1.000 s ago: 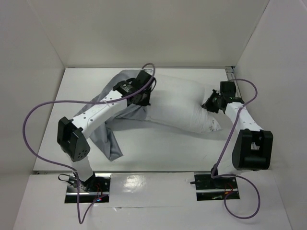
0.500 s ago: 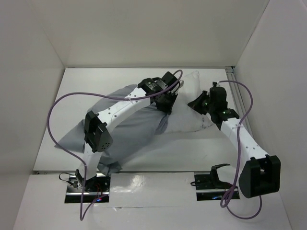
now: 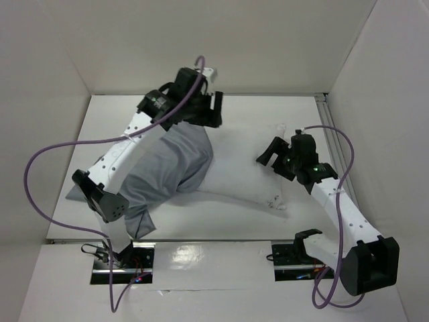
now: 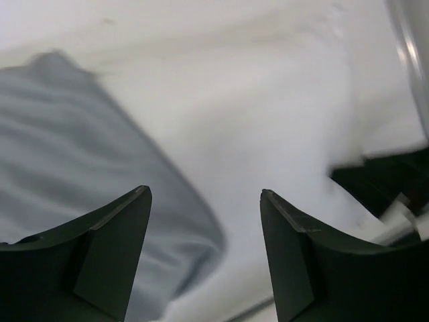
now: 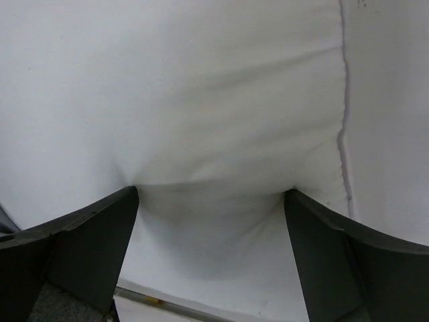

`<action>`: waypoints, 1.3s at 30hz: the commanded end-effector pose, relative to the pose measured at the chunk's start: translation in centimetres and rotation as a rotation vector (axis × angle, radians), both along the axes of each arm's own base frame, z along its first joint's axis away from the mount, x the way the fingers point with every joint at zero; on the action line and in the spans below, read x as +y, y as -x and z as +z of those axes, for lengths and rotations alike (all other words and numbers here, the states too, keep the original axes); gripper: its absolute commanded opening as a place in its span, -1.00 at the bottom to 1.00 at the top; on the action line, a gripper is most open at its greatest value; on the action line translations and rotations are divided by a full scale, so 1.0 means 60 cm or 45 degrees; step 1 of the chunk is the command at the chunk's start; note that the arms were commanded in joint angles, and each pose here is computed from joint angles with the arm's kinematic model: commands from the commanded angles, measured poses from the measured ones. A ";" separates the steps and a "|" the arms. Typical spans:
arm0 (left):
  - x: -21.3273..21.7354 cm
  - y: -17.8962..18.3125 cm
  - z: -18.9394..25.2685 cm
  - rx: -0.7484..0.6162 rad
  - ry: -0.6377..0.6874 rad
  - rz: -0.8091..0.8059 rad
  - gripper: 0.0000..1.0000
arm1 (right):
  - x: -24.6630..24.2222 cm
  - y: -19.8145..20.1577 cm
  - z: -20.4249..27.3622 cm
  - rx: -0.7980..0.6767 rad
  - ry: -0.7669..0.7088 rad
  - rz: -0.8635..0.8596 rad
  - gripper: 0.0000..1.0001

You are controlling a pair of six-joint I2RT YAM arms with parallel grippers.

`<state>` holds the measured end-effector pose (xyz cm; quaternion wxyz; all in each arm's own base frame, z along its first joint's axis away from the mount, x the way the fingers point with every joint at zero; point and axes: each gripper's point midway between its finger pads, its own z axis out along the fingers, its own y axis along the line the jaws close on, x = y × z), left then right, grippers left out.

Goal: Put the pillow into the pillowcase

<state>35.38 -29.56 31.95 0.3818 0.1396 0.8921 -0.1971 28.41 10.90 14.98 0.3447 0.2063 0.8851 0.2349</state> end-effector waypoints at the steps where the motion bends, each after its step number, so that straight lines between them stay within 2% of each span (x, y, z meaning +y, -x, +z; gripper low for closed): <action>1: 0.108 -0.080 0.004 -0.061 -0.051 0.321 0.56 | -0.012 -0.006 0.052 -0.057 0.090 0.010 0.94; 3: 0.152 -0.122 -0.014 -0.055 -0.088 0.432 0.54 | -0.017 -0.019 0.062 -0.074 0.119 -0.004 0.98; 5: 0.171 -0.161 -0.051 -0.027 -0.148 0.505 0.54 | -0.018 -0.030 0.077 -0.089 0.133 -0.006 0.98; 6: 0.181 -0.179 -0.046 -0.033 -0.142 0.531 0.54 | -0.020 -0.033 0.072 -0.068 0.145 -0.014 1.00; 8: 0.187 -0.206 -0.103 0.032 -0.228 0.554 0.56 | -0.021 -0.042 0.079 -0.082 0.162 -0.013 1.00; 11: 0.181 -0.229 -0.149 0.087 -0.253 0.549 0.58 | -0.032 -0.049 0.073 -0.053 0.207 -0.021 1.00; 14: 0.166 -0.235 -0.166 0.110 -0.234 0.500 0.58 | -0.052 -0.055 0.052 0.000 0.250 -0.064 1.00; 16: 0.156 -0.235 -0.191 0.147 -0.246 0.445 0.33 | -0.050 -0.056 0.033 0.035 0.256 -0.042 1.00; 17: 0.147 -0.234 -0.200 0.172 -0.232 0.418 0.05 | -0.047 -0.055 0.022 0.053 0.252 -0.032 1.00; 18: 0.144 -0.233 -0.201 0.177 -0.223 0.408 -0.59 | -0.049 -0.056 0.008 0.079 0.248 -0.033 1.00; 19: 0.140 -0.232 -0.183 0.154 -0.193 0.398 -0.86 | -0.048 -0.060 0.004 0.081 0.248 -0.033 0.92; 20: 0.135 -0.229 -0.175 0.146 -0.165 0.379 -1.00 | -0.047 -0.055 -0.013 0.109 0.245 -0.022 0.68; 22: 0.107 -0.211 -0.146 0.106 -0.117 0.321 -1.00 | -0.023 -0.055 -0.028 0.120 0.174 0.049 0.17; 25: 0.046 -0.164 -0.085 0.026 -0.027 0.174 -1.00 | 0.025 -0.058 -0.044 0.115 0.031 0.185 -0.48; 26: 0.027 -0.148 -0.074 0.019 -0.009 0.131 -1.00 | 0.040 -0.067 -0.036 0.071 0.002 0.221 -0.95; 29: -0.056 -0.084 -0.051 0.026 0.069 -0.056 -1.00 | 0.095 -0.063 -0.013 -0.002 -0.086 0.320 -1.00; 33: -0.153 -0.022 -0.090 0.138 0.139 -0.245 -1.00 | 0.144 -0.062 0.023 -0.084 -0.158 0.383 -1.00; 35: -0.184 -0.018 -0.132 0.207 0.135 -0.275 -1.00 | 0.149 -0.061 0.044 -0.122 -0.167 0.382 -1.00; 37: -0.194 -0.017 -0.144 0.253 0.140 -0.291 -1.00 | 0.144 -0.055 0.052 -0.137 -0.170 0.361 -1.00; 39: -0.187 -0.020 -0.138 0.232 0.116 -0.278 -0.91 | 0.130 -0.050 0.053 -0.125 -0.149 0.325 -1.00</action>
